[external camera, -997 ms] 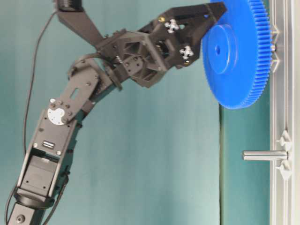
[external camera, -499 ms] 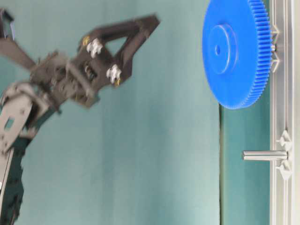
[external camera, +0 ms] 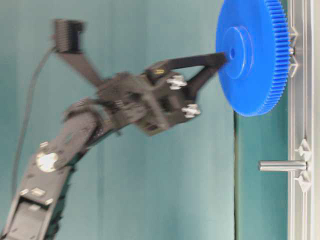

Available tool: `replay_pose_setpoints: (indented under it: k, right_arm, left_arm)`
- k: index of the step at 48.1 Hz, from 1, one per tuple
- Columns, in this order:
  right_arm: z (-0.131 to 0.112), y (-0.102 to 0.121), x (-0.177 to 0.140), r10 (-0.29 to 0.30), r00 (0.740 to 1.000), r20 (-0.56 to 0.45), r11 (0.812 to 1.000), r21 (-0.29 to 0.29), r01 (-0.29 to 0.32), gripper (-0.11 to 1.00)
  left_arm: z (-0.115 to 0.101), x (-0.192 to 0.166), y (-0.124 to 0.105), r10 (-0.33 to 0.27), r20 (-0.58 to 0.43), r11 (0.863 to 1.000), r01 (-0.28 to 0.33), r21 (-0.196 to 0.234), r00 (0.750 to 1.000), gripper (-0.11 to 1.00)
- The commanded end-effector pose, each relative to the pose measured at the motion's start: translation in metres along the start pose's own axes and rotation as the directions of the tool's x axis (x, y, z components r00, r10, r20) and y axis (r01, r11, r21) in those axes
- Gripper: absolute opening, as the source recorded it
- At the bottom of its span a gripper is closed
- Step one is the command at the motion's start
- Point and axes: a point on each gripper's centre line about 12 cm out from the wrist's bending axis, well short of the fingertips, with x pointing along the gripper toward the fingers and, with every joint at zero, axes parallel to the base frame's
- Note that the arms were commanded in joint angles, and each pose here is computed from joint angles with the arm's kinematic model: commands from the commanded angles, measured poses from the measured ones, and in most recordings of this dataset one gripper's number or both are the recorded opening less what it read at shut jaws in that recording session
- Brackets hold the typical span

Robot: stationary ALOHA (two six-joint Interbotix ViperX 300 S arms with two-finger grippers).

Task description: Insert the large gear onto the shaft.

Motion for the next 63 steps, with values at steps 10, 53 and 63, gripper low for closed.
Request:
replay_pose_setpoints:
  k: [10, 53, 63]
  right_arm:
    - [0.003, 0.001, 0.0, 0.003, 1.0, 0.009, 0.999, 0.034, -0.004, 0.13]
    - [0.002, 0.001, 0.0, 0.003, 1.0, 0.007, 0.999, 0.054, -0.003, 0.13]
    - [0.001, 0.0, 0.001, 0.003, 1.0, 0.004, 0.998, 0.056, -0.003, 0.13]
  left_arm:
    - [0.012, 0.004, 0.007, 0.016, 0.032, 1.0, -0.016, 0.002, 0.999, 0.01]
    - [-0.009, -0.009, 0.017, -0.008, -0.083, 1.0, 0.008, -0.003, 0.996, 0.01]
    - [-0.016, -0.011, 0.014, -0.012, -0.093, 1.0, 0.012, -0.001, 0.996, 0.01]
